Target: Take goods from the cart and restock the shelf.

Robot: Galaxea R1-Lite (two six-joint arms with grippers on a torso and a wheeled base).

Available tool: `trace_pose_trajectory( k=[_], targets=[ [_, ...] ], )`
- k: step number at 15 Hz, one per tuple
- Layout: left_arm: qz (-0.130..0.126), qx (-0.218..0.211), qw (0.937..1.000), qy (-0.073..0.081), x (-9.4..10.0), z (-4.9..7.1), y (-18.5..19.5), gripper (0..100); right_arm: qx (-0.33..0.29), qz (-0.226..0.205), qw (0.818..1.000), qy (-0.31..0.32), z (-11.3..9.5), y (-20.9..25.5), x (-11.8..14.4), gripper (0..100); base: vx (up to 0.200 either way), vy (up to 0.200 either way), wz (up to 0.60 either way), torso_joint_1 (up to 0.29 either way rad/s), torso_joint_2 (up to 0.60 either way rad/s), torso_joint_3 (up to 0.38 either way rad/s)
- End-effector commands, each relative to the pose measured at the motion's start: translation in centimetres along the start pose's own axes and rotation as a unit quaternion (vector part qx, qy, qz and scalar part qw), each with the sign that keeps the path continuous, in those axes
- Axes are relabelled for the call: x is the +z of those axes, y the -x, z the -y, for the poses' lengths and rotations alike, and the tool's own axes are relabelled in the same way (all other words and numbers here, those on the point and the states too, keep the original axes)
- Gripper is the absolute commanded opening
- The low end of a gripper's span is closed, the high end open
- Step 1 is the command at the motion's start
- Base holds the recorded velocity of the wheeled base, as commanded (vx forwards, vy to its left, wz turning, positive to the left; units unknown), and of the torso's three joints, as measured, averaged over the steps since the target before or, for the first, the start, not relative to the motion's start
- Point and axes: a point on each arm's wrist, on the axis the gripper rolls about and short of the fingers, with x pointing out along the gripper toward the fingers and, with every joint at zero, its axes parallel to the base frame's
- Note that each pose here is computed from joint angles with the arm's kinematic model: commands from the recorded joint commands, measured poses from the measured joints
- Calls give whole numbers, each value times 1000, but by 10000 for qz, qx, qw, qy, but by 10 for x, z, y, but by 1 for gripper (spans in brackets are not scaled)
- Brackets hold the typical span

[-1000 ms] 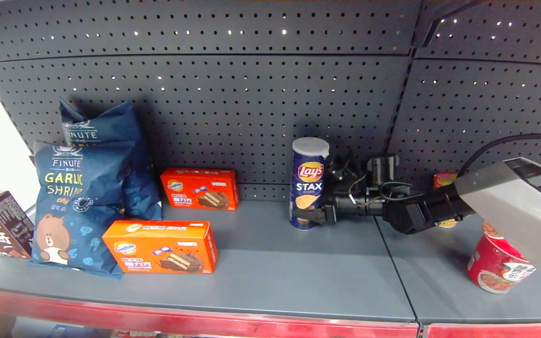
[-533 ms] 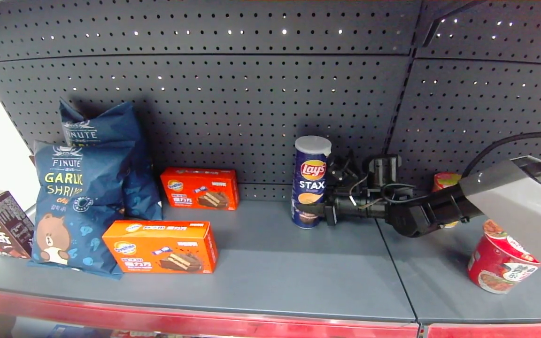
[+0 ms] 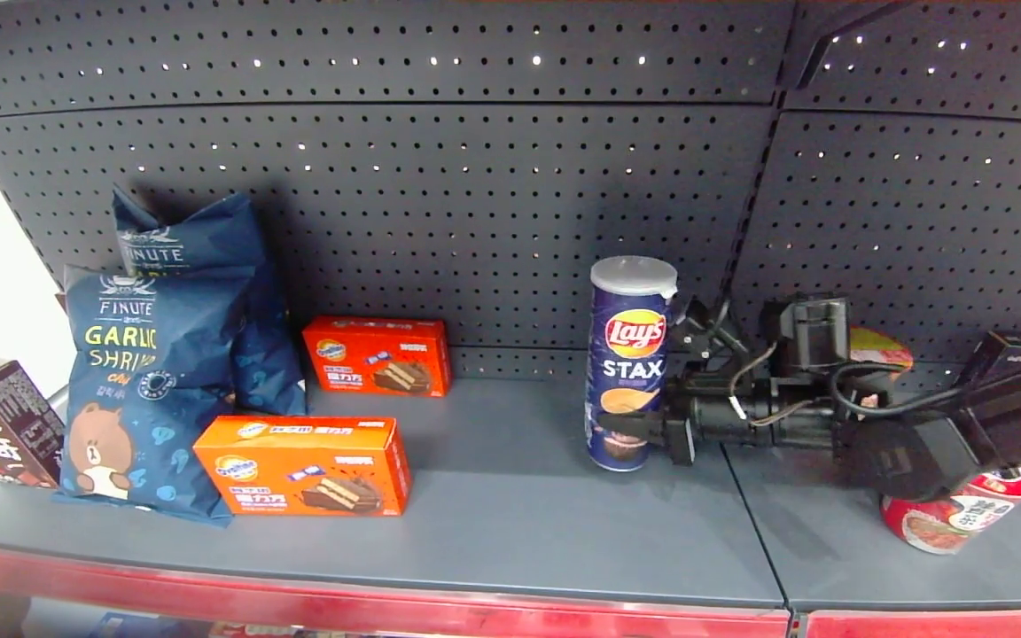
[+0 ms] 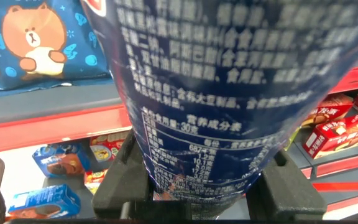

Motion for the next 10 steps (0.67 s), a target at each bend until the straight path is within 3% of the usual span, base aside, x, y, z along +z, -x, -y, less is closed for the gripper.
trace_pose_trajectory(
  k=[1,5,10],
  targets=[
    [-5,-1,10000,-1,0,0,0,0,-21,268,9994,218,-31,36,8,0,0,0,0,0,0,0],
    [11,91,10000,-1,1,0,0,0,133,458,9988,-126,-78,67,-3,0,0,0,0,0,0,0],
    [4,183,9998,-23,0,-1,0,0,40,465,9988,-173,-90,76,-22,0,0,0,0,0,0,0]
  ],
)
